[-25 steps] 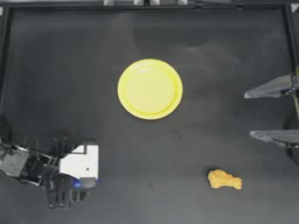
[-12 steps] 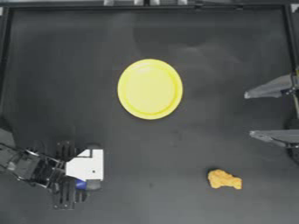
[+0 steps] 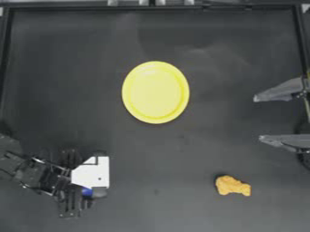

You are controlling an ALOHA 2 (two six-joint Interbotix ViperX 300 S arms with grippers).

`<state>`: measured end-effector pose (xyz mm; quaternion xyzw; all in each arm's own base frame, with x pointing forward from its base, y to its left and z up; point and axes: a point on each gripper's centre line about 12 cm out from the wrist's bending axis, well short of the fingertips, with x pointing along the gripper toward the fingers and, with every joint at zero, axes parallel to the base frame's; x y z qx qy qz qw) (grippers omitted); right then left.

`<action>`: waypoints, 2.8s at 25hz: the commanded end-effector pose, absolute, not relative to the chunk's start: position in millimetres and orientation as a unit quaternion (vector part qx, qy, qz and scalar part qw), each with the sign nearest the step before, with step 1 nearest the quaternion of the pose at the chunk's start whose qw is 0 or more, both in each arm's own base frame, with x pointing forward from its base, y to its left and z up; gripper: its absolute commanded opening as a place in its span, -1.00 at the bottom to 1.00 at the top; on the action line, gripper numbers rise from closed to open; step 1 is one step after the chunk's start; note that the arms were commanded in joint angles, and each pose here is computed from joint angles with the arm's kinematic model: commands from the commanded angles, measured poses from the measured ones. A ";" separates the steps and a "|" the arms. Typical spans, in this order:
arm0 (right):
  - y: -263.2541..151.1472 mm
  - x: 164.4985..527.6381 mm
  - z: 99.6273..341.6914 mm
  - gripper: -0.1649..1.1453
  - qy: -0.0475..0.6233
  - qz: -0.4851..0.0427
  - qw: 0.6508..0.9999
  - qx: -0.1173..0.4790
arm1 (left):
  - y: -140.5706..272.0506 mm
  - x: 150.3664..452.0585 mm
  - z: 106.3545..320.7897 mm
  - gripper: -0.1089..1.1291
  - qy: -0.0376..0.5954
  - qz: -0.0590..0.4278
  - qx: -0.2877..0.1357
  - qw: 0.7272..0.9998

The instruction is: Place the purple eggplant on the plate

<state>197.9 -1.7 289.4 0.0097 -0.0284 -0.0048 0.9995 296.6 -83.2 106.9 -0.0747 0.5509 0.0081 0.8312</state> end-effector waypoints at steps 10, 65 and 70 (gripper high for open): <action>-2.1 198.8 292.9 0.77 -0.035 -0.006 0.999 0.012 | -87.5 311.5 137.1 -0.28 0.510 -0.004 -0.084 0.856; -5.9 199.3 280.8 0.77 -0.043 -0.016 0.999 0.017 | 170.4 431.7 165.2 -0.31 0.438 0.108 0.042 0.891; -6.5 198.8 278.3 0.77 -0.040 -0.018 0.999 0.020 | 173.8 435.8 156.1 -0.31 0.443 0.100 0.029 0.891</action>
